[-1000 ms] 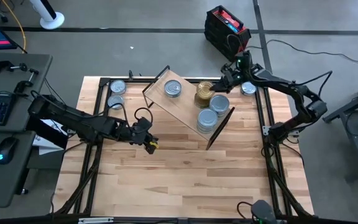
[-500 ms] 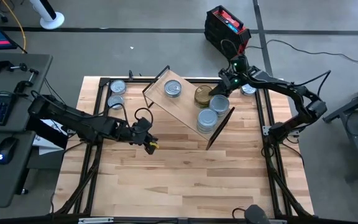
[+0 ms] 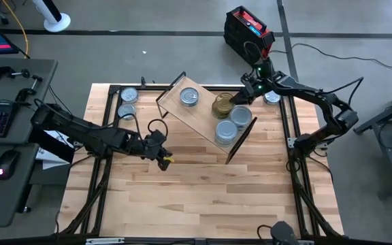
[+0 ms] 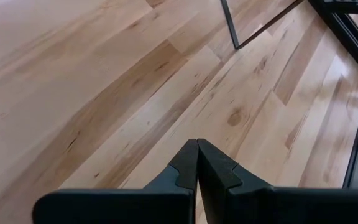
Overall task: Stack canned seafood by type on shelf
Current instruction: Stack the green tuna can on top of the other green tuna can on the shelf
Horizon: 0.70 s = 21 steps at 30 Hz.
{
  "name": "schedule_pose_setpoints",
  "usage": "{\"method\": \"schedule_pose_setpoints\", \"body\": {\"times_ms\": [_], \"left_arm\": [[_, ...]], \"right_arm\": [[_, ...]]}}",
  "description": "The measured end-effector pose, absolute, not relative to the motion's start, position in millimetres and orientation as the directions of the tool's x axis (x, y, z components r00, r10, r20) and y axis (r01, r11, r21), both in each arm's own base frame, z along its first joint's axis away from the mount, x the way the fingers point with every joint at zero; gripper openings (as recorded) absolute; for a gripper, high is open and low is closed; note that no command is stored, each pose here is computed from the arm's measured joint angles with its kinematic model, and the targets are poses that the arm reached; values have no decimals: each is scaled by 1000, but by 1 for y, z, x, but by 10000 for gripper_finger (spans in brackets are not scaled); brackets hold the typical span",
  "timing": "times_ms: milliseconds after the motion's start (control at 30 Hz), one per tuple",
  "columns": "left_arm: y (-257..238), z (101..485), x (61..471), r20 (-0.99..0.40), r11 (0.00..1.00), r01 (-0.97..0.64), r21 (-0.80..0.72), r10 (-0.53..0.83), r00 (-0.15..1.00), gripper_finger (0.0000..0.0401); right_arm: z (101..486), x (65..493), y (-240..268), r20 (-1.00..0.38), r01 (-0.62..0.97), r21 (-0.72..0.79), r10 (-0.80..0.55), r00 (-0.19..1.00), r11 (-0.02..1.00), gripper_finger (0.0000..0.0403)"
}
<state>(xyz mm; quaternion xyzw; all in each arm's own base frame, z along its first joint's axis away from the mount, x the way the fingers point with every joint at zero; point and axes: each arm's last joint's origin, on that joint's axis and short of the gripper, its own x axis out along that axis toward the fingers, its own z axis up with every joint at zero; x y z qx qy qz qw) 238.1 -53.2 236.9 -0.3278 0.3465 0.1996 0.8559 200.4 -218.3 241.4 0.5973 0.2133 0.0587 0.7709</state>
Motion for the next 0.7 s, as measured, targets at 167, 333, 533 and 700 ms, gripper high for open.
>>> {"method": "schedule_pose_setpoints", "body": {"times_ms": [167,333,533,700], "left_arm": [[-55,237,237,-726,710,-564,-422,108,679,1],[-55,236,237,-728,712,-564,-418,109,677,1],[-55,237,237,-728,712,-564,-418,109,677,1],[-55,237,237,-728,710,-566,-420,109,677,1]], "right_arm": [[240,204,-214,-269,181,948,357,895,261,218],[242,212,-207,-253,140,946,396,883,293,218],[246,214,-210,-233,104,940,390,891,326,218],[249,212,-209,-258,119,921,352,900,370,218]]}}
